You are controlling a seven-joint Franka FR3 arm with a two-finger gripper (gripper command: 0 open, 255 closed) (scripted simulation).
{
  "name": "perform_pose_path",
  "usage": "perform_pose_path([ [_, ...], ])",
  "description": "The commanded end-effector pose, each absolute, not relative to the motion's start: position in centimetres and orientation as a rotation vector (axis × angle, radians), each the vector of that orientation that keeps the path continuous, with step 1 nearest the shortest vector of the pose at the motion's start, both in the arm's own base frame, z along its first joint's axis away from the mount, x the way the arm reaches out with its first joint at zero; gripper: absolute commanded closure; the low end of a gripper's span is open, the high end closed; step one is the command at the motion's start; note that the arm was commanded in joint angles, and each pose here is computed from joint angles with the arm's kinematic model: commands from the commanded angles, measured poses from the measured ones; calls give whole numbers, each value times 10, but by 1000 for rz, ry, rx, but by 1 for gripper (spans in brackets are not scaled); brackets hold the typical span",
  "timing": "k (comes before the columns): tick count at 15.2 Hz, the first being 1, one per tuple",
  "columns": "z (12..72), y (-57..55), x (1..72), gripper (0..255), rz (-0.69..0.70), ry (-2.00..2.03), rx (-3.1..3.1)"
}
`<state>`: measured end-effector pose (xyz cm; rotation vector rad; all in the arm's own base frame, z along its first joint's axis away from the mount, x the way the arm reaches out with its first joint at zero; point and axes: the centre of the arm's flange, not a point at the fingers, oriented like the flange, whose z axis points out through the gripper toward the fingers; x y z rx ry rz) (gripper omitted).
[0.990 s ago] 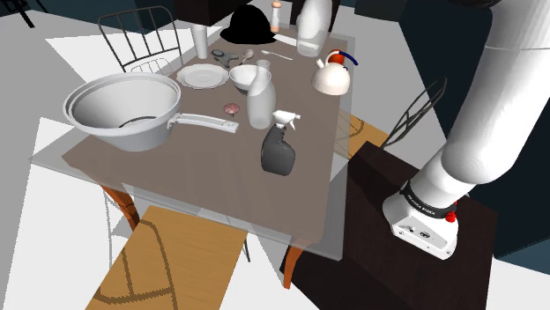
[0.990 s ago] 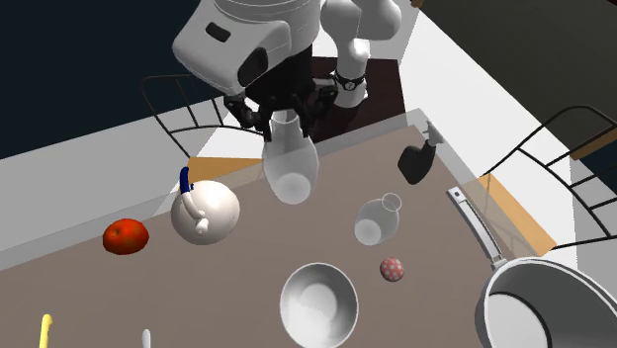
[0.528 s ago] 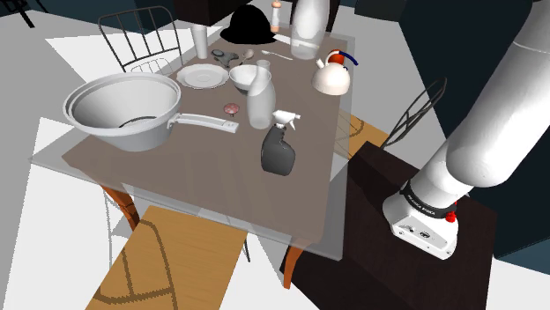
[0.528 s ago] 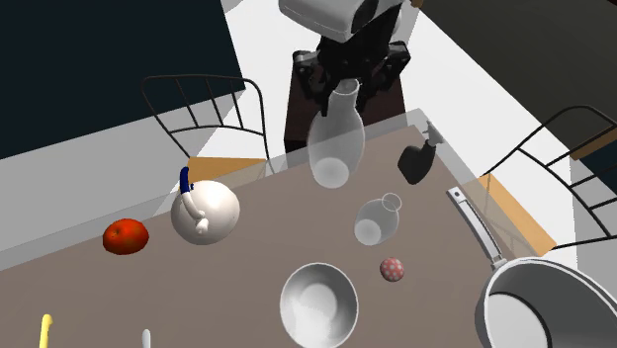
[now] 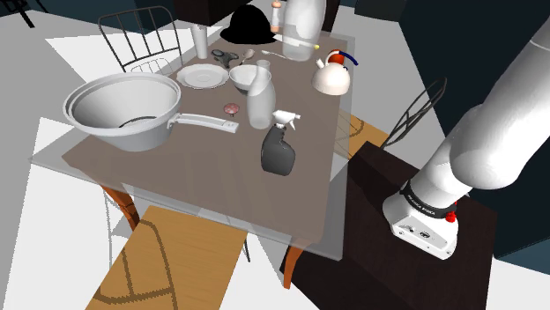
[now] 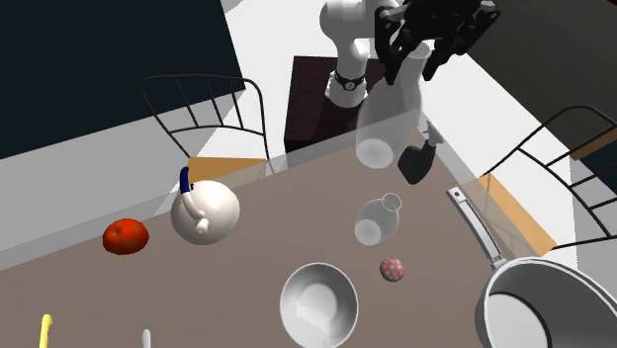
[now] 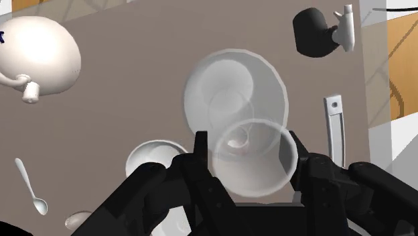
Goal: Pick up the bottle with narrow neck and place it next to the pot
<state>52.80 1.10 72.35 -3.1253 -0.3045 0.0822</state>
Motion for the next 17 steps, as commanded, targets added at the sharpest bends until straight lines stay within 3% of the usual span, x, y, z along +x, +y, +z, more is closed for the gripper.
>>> perform_pose_path([
  [1,728,36,516,255,82,-302,-3126],
  [7,750,103,490,255,82,-302,-3126],
  [17,697,103,490,255,82,-302,-3126],
])
